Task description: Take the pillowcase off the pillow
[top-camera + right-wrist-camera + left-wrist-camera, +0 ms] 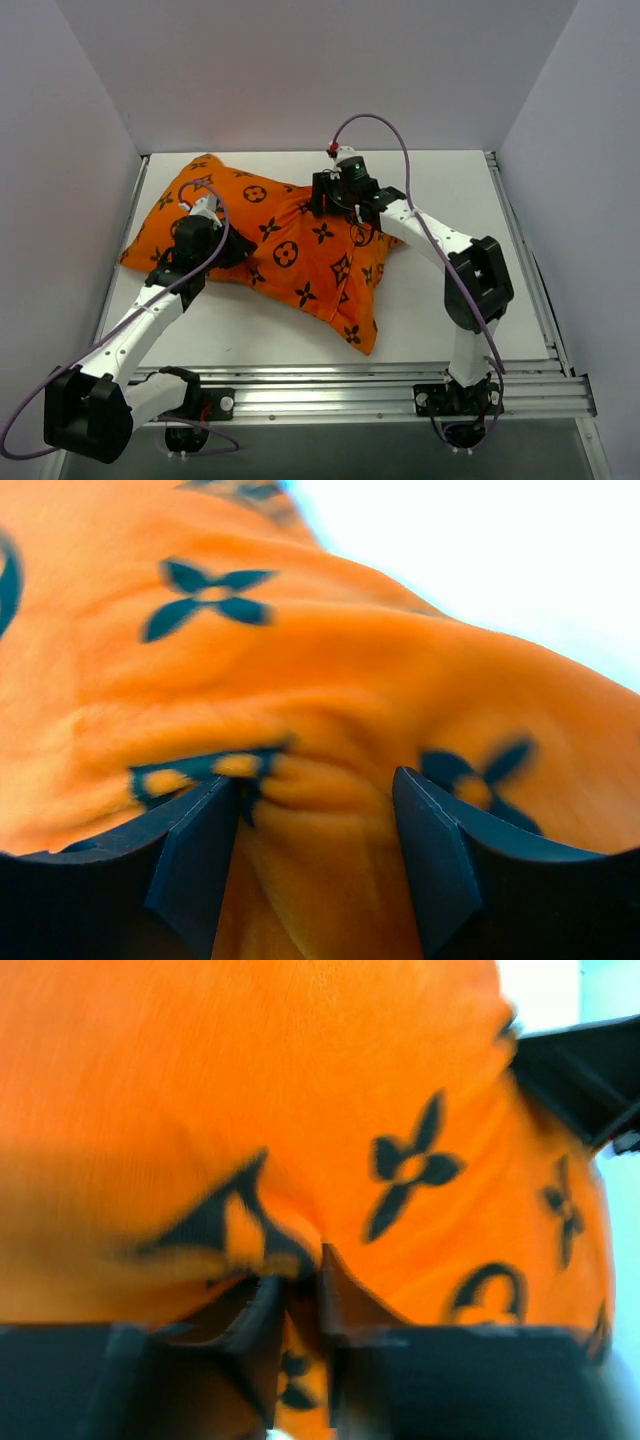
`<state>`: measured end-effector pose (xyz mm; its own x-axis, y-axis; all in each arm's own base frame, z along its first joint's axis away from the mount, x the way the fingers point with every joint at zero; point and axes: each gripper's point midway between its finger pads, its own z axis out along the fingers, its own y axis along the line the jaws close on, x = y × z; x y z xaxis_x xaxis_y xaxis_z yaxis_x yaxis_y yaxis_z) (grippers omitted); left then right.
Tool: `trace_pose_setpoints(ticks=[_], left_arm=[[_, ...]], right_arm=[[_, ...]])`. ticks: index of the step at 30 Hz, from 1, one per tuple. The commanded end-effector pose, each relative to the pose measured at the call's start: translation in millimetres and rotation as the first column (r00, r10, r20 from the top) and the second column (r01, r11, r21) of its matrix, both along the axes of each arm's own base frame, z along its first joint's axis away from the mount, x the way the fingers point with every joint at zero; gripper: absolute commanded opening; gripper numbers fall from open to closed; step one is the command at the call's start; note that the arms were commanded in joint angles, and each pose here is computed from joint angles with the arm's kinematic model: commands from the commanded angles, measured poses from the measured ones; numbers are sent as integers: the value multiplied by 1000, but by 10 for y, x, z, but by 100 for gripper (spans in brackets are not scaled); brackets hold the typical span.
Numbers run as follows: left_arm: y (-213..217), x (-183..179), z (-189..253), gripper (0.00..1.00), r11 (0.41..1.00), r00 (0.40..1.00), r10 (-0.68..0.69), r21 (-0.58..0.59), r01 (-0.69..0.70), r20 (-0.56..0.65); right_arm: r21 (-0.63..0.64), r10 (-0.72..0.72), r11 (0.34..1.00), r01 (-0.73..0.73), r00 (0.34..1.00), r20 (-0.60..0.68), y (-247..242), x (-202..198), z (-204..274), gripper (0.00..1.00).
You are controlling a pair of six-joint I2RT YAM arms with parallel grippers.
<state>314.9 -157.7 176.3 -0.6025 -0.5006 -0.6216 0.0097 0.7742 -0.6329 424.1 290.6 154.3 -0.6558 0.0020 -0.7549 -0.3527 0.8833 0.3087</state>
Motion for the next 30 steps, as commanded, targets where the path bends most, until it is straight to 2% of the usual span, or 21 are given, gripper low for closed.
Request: trace_pose_setpoints(ticks=[1,2,3,4,5,7,9,10,11,13,15,16,19,20,22,24,25,30], left_arm=[[238,131,48,30,993,999,-8,115,12,-33],[233,230,296,35,991,1000,-18,131,16,16],[218,214,279,41,986,999,-37,164,38,-12],[224,229,378,54,978,998,-58,203,54,14],[212,253,566,62,974,996,-67,219,55,51],[188,151,654,80,955,994,-96,288,77,54],[165,25,828,87,941,990,-122,325,92,72],[121,-29,876,89,933,989,-124,349,88,82],[85,-82,982,90,933,985,-135,349,91,105],[-98,-219,1052,90,928,976,-186,347,136,113],[-237,-253,1168,90,927,967,-211,344,152,140],[-318,-268,1201,90,923,963,-227,347,165,148],[-692,-283,1293,91,898,938,-298,386,213,175],[-907,-304,1189,91,873,927,-344,413,259,148],[-1071,-259,1276,91,857,918,-359,449,254,165],[-1317,-225,1167,91,818,906,-397,506,275,150],[-1413,-192,1256,91,819,899,-403,504,273,169],[-1840,-23,1037,91,761,892,-438,575,301,113]], right_arm=[[-8,-31,999,32,993,114,24,440,326,57],[2,-36,999,36,991,132,28,475,433,57],[-9,-41,999,43,992,122,-11,459,473,58],[4,-59,998,59,986,155,-60,450,677,59],[8,-78,997,78,983,164,-129,438,756,63],[23,-110,994,108,978,177,-308,295,942,67],[45,-156,988,150,974,163,-513,196,1010,73],[76,-178,983,166,965,190,-626,85,1220,74],[65,-204,978,196,967,154,-761,1,1076,75],[86,-242,969,230,957,163,-951,-177,1182,75],[76,-271,961,264,956,110,-1141,-317,957,74],[96,-277,959,267,953,120,-1206,-416,1030,73],[91,-270,961,262,959,82,-1359,-643,806,73],[91,-264,962,257,962,71,-1385,-693,748,73],[108,-272,958,267,962,38,-1469,-794,614,73],[143,-252,958,247,967,21,-1466,-861,552,73],[151,-256,956,251,966,17,-1475,-871,535,74],[144,-281,950,277,960,6,-1593,-906,426,74]])
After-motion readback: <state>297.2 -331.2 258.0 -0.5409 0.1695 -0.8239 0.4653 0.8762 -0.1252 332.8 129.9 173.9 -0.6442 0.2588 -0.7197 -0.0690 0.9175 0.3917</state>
